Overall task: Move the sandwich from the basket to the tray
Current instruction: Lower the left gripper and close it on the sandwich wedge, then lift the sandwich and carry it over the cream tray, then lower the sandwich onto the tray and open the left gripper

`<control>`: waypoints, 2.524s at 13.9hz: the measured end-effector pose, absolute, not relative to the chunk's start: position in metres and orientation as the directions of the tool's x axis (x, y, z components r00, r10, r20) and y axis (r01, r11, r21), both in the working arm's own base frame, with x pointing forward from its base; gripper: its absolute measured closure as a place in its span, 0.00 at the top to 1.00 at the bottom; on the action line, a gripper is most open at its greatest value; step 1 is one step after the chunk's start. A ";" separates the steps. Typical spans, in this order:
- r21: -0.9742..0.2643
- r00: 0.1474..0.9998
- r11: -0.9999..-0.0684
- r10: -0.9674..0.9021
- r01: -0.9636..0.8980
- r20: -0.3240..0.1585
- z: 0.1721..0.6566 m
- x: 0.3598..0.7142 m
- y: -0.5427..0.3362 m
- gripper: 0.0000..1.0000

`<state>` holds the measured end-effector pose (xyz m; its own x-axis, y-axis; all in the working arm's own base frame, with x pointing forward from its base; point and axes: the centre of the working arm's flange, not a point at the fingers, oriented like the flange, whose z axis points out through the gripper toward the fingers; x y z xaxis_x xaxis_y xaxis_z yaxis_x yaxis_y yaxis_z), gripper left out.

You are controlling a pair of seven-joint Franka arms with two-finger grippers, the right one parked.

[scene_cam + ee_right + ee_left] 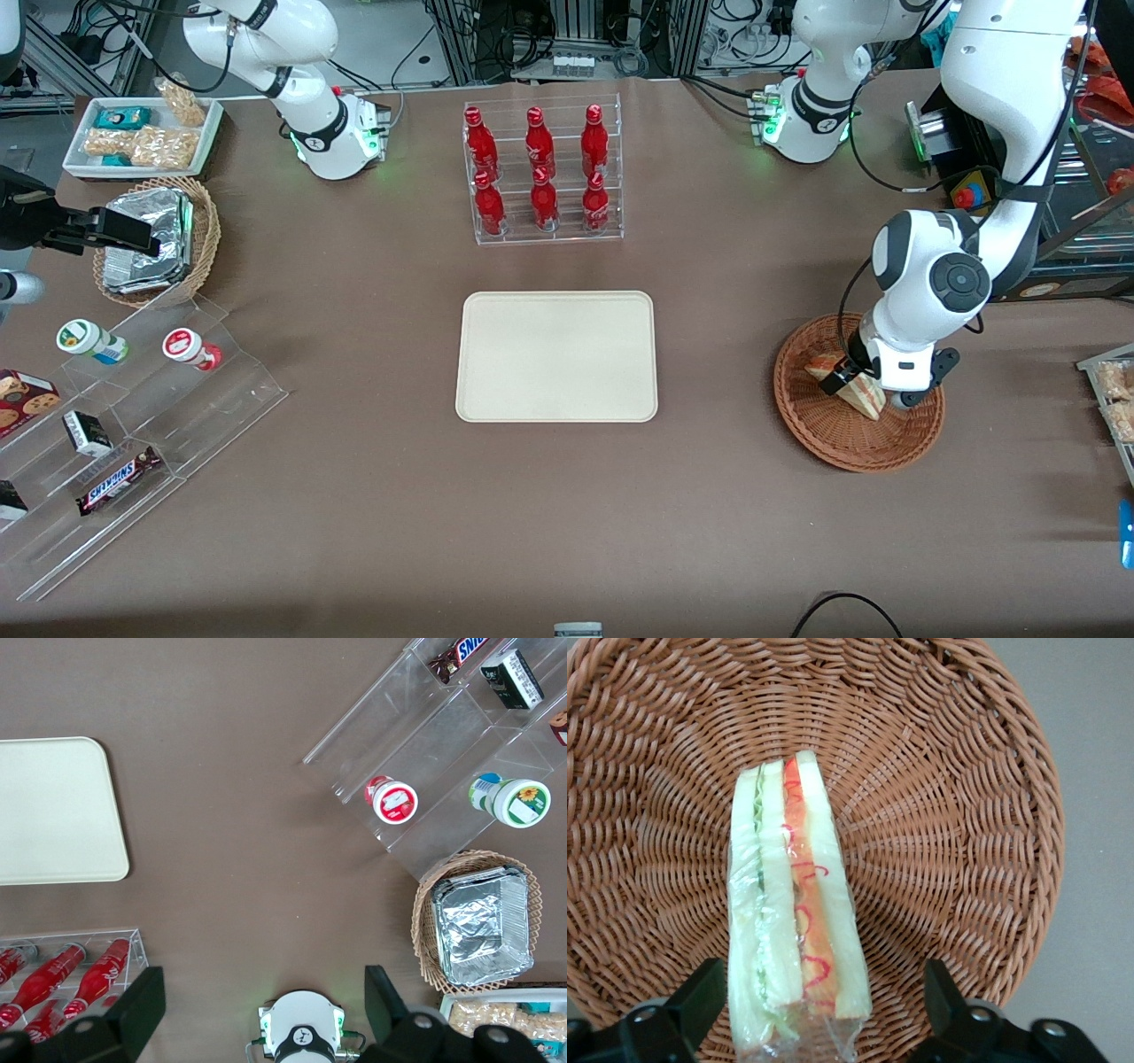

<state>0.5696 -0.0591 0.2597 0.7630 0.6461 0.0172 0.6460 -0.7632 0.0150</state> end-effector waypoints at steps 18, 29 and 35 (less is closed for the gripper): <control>-0.004 0.816 -0.816 0.578 0.578 -0.002 0.336 0.574 -0.134 0.14; 0.066 0.993 -0.992 0.106 0.110 -0.057 0.327 0.473 -0.398 0.15; 0.158 0.996 -0.987 -0.009 0.004 -0.084 0.302 0.464 -0.497 0.22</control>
<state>0.4639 -0.4968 0.3023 0.9964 -0.0091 -0.0839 0.0043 -0.9874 0.1581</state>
